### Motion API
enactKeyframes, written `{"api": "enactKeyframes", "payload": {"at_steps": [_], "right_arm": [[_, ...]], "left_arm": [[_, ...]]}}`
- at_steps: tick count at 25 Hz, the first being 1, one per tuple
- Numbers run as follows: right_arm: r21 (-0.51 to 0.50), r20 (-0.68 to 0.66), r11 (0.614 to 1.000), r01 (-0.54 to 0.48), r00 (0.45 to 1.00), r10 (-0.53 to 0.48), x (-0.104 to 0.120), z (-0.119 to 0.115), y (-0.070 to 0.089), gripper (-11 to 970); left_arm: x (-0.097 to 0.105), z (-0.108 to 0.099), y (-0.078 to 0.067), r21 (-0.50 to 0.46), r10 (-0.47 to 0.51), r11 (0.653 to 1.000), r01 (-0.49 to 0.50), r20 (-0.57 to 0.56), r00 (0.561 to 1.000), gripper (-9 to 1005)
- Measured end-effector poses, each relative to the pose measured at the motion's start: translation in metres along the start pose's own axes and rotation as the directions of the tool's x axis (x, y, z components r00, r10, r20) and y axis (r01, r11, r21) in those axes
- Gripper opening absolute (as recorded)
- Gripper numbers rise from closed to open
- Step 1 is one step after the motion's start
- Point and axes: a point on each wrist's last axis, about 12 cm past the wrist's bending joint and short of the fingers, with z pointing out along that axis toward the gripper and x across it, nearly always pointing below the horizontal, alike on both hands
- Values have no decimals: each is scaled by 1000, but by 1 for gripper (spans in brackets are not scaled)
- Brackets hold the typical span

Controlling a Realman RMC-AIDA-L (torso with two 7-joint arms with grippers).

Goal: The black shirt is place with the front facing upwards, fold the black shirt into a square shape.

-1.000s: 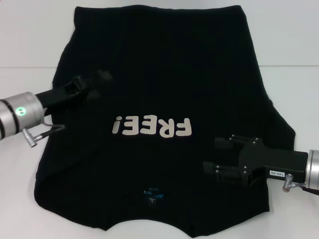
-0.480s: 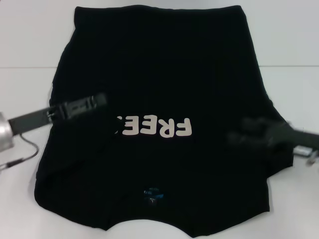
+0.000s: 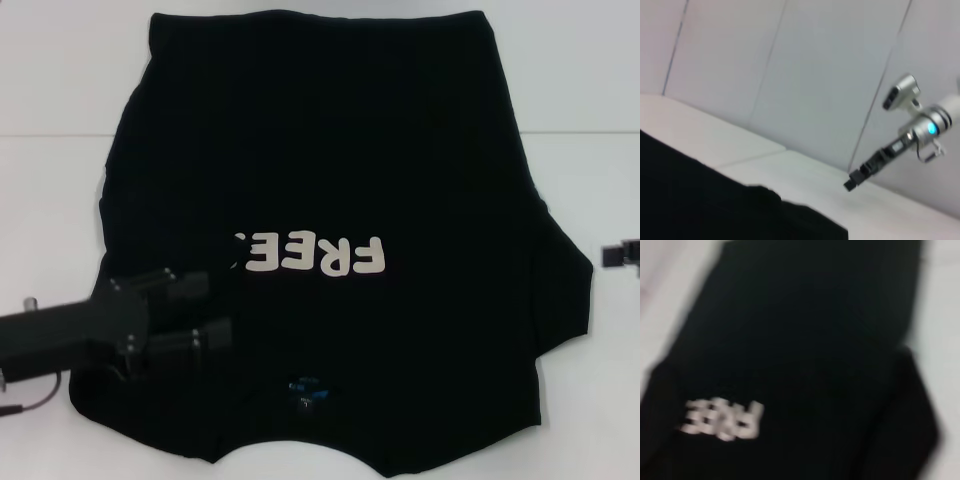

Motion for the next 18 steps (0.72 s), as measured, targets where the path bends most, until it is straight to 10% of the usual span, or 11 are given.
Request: {"api": "enactKeyframes", "payload": {"at_steps": [18], "right_arm": [[146, -152, 986, -85, 983, 107, -6, 35, 4, 816]], "left_arm": [[6, 6, 3, -16, 47, 999, -49, -95, 994, 806]]}}
